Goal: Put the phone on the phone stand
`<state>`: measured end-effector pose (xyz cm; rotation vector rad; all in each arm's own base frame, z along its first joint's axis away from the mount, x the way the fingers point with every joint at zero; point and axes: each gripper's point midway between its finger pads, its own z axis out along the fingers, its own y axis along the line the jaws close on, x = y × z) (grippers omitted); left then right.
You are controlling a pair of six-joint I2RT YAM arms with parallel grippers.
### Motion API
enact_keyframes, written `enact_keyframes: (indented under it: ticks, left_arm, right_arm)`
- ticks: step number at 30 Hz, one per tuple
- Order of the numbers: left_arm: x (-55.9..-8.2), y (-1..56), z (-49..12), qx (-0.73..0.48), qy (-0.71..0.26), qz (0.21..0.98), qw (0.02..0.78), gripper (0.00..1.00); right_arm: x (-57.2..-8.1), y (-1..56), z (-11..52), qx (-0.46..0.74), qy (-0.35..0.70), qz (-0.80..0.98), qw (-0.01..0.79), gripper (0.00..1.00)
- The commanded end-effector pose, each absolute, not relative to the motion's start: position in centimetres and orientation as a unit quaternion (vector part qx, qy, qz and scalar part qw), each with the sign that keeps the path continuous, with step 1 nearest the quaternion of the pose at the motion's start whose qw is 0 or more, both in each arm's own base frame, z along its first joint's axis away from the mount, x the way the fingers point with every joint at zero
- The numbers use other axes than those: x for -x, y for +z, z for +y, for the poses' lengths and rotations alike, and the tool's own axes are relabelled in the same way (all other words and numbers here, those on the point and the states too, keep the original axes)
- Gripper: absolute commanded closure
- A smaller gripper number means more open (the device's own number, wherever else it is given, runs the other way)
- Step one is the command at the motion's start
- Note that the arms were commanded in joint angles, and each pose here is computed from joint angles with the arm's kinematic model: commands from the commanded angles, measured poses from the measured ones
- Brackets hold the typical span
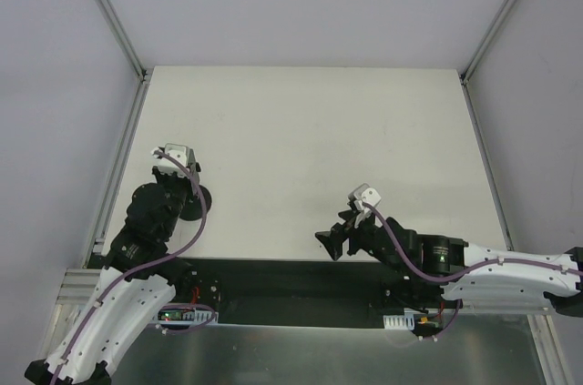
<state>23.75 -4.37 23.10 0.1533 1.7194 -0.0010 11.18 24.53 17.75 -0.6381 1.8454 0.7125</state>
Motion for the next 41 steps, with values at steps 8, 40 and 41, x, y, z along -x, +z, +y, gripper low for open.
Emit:
enact_keyframes:
  ticks: [8, 40, 41]
  left_arm:
    - [-23.7, 25.9, -4.1, -0.053, -0.01, 0.728, 0.684, 1.0]
    - [-12.8, 49.8, -9.5, -0.094, -0.311, 0.603, 0.729, 0.02]
    - [-12.6, 50.5, -10.1, -0.106, -0.321, 0.599, 0.726, 0.02]
  right_arm:
    - [-11.1, 19.6, 24.0, 0.242, 0.324, 0.754, 0.518, 0.18]
    - [-15.3, 35.6, 3.6, 0.071, 0.188, 0.725, 0.659, 0.03]
    - [-15.3, 36.5, 2.8, 0.069, 0.193, 0.716, 0.667, 0.03]
